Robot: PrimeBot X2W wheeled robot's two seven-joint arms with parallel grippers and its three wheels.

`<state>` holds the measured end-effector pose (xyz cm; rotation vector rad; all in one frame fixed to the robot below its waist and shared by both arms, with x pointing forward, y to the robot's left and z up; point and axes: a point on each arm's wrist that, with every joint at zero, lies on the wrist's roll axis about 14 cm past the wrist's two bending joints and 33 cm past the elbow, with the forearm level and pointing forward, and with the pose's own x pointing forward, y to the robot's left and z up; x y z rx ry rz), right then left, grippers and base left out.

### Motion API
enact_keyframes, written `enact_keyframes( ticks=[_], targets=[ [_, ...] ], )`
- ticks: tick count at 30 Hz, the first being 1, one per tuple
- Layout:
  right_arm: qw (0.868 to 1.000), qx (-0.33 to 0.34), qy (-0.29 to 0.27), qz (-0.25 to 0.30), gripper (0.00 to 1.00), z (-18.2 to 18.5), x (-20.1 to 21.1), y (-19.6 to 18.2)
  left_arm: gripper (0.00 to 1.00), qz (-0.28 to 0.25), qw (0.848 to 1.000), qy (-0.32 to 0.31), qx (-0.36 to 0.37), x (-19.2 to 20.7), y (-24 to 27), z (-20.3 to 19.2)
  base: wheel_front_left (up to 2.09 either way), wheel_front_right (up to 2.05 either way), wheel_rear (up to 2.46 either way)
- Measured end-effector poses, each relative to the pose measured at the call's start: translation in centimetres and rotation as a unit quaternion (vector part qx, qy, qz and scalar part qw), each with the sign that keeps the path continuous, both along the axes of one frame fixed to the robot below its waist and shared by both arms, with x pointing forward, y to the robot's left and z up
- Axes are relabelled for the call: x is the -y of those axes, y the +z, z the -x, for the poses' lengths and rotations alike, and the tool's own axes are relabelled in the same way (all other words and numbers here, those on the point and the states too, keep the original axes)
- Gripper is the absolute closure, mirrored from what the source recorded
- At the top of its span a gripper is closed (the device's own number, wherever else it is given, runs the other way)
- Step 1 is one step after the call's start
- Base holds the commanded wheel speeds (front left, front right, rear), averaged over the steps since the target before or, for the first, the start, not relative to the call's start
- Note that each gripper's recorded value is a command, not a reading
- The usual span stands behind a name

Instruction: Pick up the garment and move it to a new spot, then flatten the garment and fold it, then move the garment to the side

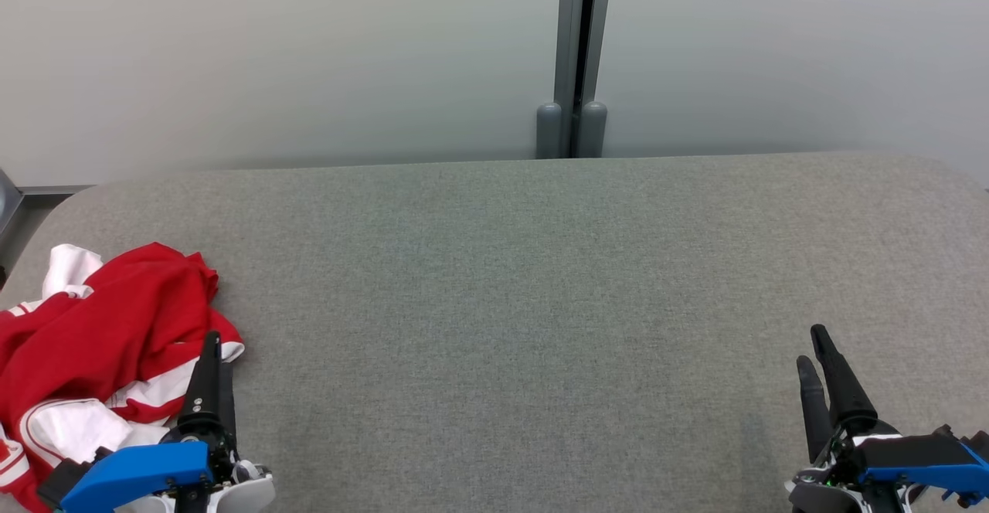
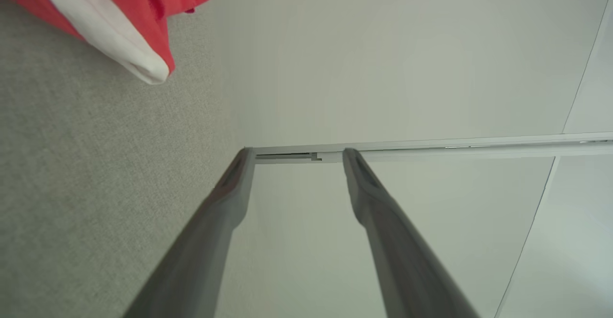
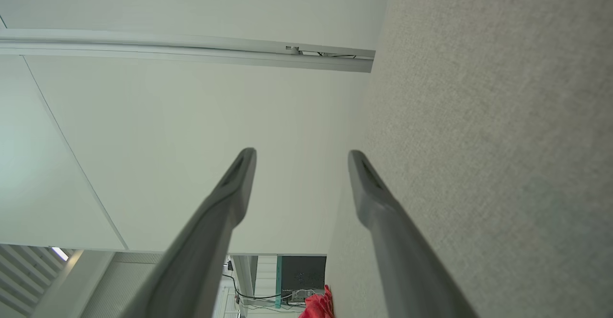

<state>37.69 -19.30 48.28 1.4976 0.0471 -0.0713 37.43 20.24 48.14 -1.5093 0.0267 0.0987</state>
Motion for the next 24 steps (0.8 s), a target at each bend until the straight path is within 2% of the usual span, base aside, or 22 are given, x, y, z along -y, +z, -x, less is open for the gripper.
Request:
enact_keyframes(
  ticks=[13, 24],
  targets=[
    [0.995, 0.022, -0.001, 0.098, 0.0, -0.4, -0.1, 1.5, 0.0, -0.108, 0.994, 0.001, 0.007, 0.1, 1.3, -0.3, 0.0, 0.0, 0.0],
    [0.982, 0.042, -0.002, 0.183, 0.0, -0.6, -0.4, 2.8, 0.0, -0.23, 0.973, -0.007, 0.011, 0.7, 2.2, -0.5, 0.0, 0.0, 0.0]
  ],
)
